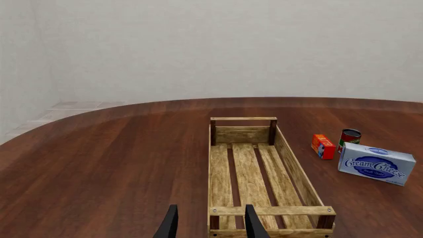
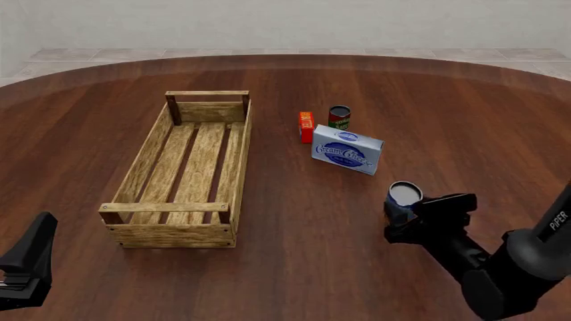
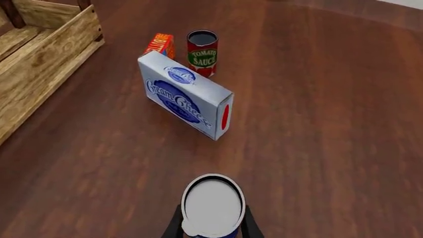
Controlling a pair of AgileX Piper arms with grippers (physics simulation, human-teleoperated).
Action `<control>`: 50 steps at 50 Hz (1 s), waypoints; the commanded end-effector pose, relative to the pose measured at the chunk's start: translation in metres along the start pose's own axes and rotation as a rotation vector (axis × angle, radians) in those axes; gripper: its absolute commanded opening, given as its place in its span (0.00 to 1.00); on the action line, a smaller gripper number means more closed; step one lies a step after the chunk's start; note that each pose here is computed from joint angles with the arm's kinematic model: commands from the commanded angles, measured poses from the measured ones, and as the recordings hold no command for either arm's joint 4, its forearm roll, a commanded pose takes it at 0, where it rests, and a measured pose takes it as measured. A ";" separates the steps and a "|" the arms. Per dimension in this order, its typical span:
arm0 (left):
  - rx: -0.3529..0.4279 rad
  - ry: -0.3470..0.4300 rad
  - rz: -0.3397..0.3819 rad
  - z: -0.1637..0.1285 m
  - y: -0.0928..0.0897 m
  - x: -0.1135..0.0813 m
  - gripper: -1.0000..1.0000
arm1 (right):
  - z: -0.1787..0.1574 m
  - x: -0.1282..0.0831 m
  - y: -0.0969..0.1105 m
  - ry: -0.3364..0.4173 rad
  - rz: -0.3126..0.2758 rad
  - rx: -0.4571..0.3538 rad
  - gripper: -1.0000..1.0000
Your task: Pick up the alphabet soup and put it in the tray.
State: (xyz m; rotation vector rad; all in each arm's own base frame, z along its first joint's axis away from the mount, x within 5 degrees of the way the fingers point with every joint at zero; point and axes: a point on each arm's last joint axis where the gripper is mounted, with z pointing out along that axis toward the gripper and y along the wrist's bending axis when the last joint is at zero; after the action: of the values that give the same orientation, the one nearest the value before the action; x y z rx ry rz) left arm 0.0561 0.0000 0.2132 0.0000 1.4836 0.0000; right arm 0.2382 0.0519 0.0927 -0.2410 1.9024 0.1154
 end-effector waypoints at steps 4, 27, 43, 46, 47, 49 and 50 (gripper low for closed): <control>0.000 0.000 0.000 0.000 0.000 0.000 1.00 | 0.002 0.000 0.004 -0.001 0.006 -0.019 0.00; 0.000 0.000 0.000 0.000 0.000 0.000 1.00 | -0.025 -0.015 0.010 -0.058 0.009 -0.044 0.00; 0.000 0.000 0.000 0.000 0.000 0.000 1.00 | -0.049 -0.031 0.017 -0.141 -0.003 -0.086 0.00; 0.000 0.000 0.000 0.000 0.000 0.000 1.00 | -0.052 -0.033 0.020 -0.154 -0.007 -0.097 0.00; 0.000 0.000 0.000 0.000 0.000 0.000 1.00 | -0.053 -0.034 0.021 -0.160 -0.006 -0.104 0.00; 0.000 0.000 0.000 0.000 0.000 0.000 1.00 | -0.055 -0.035 0.023 -0.167 -0.013 -0.115 0.00; 0.000 0.000 0.000 0.000 0.000 0.000 1.00 | -0.056 -0.036 0.024 -0.172 -0.015 -0.120 0.00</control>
State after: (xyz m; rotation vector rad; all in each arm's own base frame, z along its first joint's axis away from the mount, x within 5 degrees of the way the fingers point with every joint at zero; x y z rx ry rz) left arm 0.0561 0.0000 0.2132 0.0000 1.4836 0.0000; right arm 0.2012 0.0630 0.1325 -0.3050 1.7788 0.1908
